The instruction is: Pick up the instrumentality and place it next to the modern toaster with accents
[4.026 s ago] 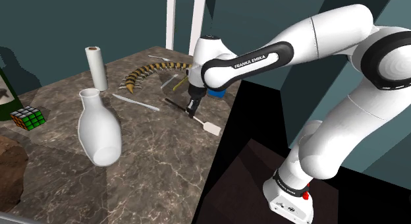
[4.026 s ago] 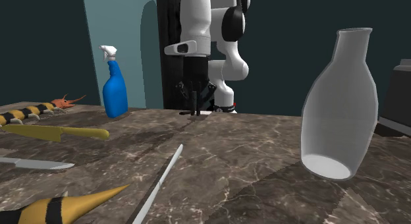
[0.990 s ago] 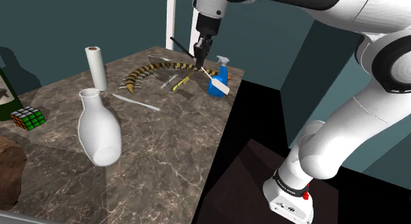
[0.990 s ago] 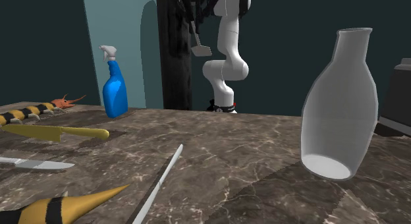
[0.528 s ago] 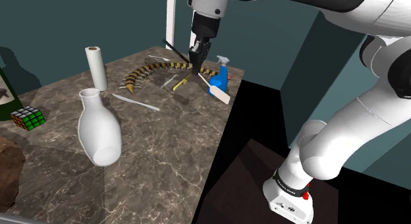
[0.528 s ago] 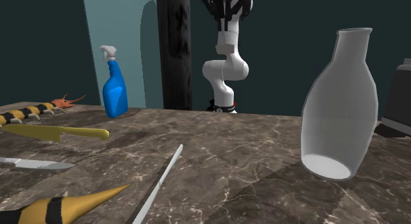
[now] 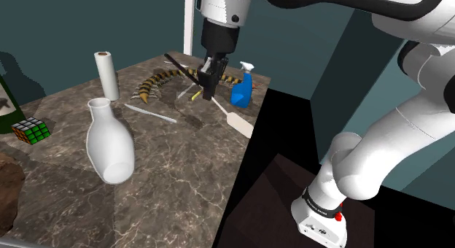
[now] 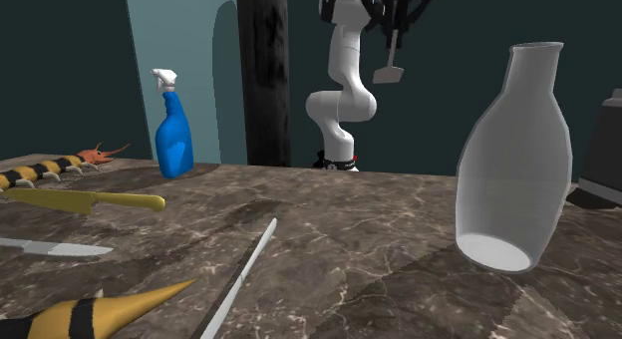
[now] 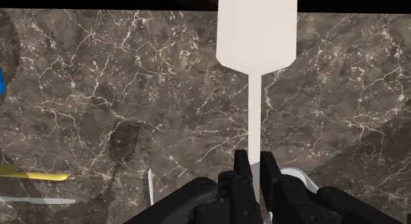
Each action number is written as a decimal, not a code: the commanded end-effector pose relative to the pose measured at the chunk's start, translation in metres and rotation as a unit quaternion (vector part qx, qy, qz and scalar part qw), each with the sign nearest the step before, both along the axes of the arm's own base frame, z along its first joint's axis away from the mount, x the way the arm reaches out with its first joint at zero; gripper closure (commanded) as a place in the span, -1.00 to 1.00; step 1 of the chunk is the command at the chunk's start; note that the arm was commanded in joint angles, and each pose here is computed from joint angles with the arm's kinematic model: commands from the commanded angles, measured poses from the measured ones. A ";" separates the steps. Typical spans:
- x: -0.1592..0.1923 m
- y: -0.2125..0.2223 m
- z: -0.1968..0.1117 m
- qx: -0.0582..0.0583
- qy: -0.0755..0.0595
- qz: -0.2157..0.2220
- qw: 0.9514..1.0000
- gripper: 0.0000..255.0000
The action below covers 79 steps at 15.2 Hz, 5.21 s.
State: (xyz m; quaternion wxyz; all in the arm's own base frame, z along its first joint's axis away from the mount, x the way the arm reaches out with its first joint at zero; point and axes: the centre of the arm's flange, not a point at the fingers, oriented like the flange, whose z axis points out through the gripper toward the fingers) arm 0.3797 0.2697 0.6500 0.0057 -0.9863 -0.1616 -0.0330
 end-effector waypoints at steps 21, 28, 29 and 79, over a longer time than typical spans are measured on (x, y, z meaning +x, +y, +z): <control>-0.112 0.194 -0.026 0.000 0.000 -0.001 1.000 1.00; -0.112 0.194 -0.063 0.000 0.000 -0.001 1.000 1.00; -0.112 0.194 -0.069 0.000 0.000 -0.001 1.000 1.00; -0.112 0.194 -0.264 0.000 0.000 -0.001 1.000 -1.00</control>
